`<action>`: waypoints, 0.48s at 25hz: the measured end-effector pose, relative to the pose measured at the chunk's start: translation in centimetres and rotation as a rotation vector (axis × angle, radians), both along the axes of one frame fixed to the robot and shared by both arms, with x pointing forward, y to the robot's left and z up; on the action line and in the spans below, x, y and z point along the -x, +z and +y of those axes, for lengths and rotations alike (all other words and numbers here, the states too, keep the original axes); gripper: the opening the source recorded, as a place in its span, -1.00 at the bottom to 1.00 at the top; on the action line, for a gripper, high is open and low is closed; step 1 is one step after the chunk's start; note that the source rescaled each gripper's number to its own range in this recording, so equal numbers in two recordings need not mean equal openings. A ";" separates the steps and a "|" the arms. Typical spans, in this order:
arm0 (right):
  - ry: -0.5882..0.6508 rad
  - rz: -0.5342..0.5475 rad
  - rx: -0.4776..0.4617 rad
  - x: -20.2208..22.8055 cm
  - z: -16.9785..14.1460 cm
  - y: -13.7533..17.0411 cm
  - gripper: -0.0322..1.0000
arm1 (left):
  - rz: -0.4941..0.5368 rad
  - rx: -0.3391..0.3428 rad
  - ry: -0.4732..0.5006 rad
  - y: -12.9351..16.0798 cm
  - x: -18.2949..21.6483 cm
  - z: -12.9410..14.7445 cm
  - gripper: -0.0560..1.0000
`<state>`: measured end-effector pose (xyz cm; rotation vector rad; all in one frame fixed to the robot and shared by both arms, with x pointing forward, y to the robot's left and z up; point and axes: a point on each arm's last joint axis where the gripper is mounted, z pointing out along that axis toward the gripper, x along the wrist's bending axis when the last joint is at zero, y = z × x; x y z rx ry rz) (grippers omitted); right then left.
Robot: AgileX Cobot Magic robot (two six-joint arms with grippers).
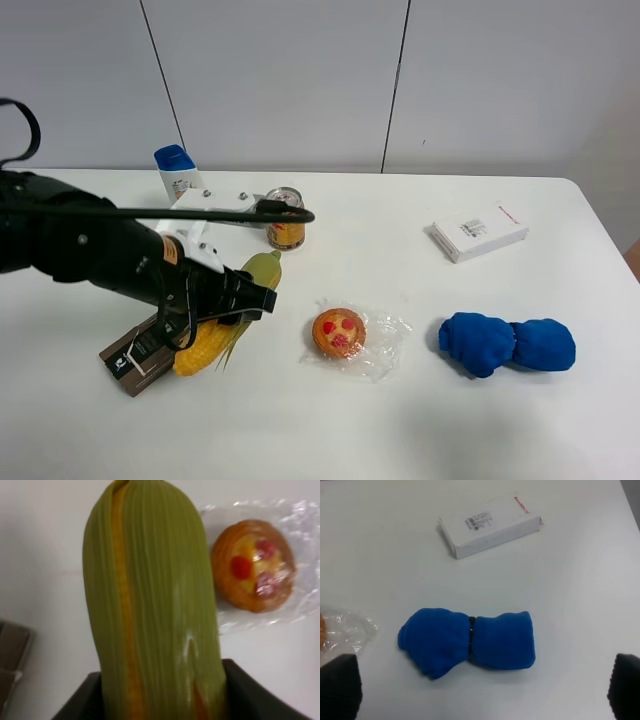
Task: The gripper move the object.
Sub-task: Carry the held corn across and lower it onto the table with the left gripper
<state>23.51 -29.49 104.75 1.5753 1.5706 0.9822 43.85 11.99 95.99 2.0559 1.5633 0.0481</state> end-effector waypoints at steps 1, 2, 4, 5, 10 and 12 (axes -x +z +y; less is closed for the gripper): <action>0.000 0.000 0.000 0.0 0.0 0.0 1.00 | 0.005 -0.006 0.006 -0.6 0.3 0.3 -0.83; 0.000 0.000 0.000 0.0 0.0 0.0 1.00 | 0.011 -0.011 0.010 -1.0 0.6 0.6 -0.83; 0.000 0.000 0.000 0.0 0.0 0.0 1.00 | 0.032 -0.030 0.008 -1.7 1.2 1.0 -0.83; 0.000 0.000 0.000 0.0 0.0 0.0 1.00 | 0.038 -0.036 -0.001 -1.9 1.5 1.0 -0.83; 0.000 0.000 0.000 0.0 0.0 0.0 1.00 | -0.025 -0.067 -0.159 -2.0 2.5 -0.1 -0.83; 0.000 0.000 0.000 0.0 0.0 0.0 1.00 | -0.061 -0.075 -0.215 -2.0 2.7 -0.4 -0.83</action>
